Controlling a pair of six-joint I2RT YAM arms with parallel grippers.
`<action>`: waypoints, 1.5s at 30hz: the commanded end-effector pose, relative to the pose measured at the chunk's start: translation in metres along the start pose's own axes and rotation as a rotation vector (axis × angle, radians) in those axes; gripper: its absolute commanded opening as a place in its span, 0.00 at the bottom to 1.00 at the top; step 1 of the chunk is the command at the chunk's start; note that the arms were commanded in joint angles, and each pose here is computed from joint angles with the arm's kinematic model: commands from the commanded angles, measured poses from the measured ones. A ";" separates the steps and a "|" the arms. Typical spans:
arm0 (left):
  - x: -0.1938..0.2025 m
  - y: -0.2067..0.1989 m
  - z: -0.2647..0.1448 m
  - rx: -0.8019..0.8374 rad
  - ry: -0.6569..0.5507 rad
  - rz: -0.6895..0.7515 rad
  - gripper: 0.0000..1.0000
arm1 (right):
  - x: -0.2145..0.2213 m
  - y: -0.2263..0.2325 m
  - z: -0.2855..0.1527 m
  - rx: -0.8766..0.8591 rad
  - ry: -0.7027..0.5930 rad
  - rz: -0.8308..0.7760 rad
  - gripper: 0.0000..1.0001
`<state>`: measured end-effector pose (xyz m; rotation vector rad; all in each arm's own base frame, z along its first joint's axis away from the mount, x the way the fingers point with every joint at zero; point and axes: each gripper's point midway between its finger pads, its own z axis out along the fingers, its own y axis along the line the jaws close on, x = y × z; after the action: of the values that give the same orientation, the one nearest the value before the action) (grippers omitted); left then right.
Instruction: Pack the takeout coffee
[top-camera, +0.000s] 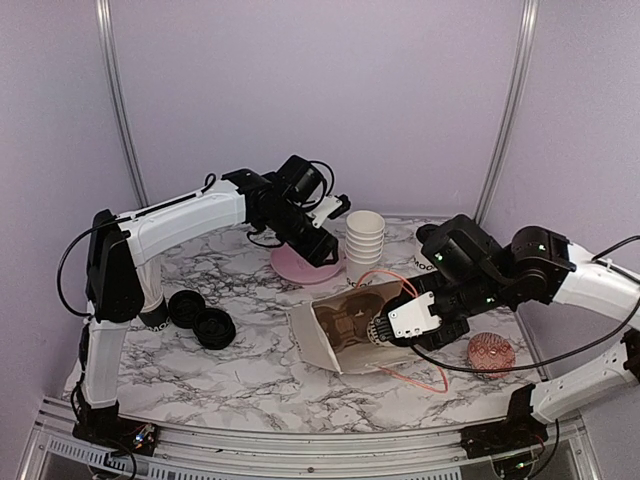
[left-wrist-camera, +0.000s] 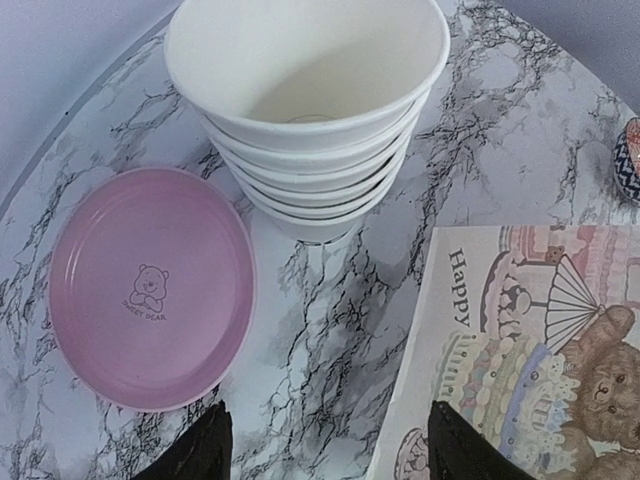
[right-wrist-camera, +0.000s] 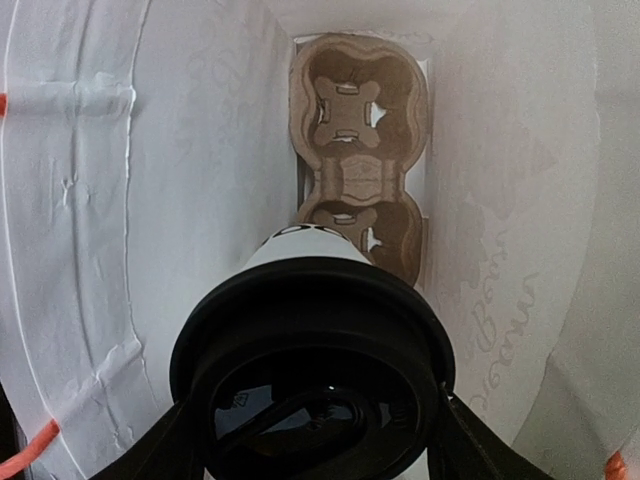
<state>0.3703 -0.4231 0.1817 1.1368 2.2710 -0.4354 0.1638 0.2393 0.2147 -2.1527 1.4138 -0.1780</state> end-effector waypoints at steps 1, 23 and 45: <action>-0.021 -0.008 -0.009 0.064 -0.073 -0.021 0.67 | -0.005 -0.013 0.004 0.072 -0.004 0.036 0.54; -0.013 -0.032 -0.006 0.217 -0.056 -0.077 0.66 | -0.018 -0.014 0.002 0.215 0.019 -0.034 0.53; -0.044 -0.025 -0.104 0.081 -0.291 0.102 0.61 | -0.006 -0.038 -0.031 0.352 0.038 0.038 0.53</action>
<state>0.3395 -0.4387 0.1953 1.1642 2.2520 -0.7186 0.1787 0.2467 0.2526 -1.8932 1.3215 -0.4220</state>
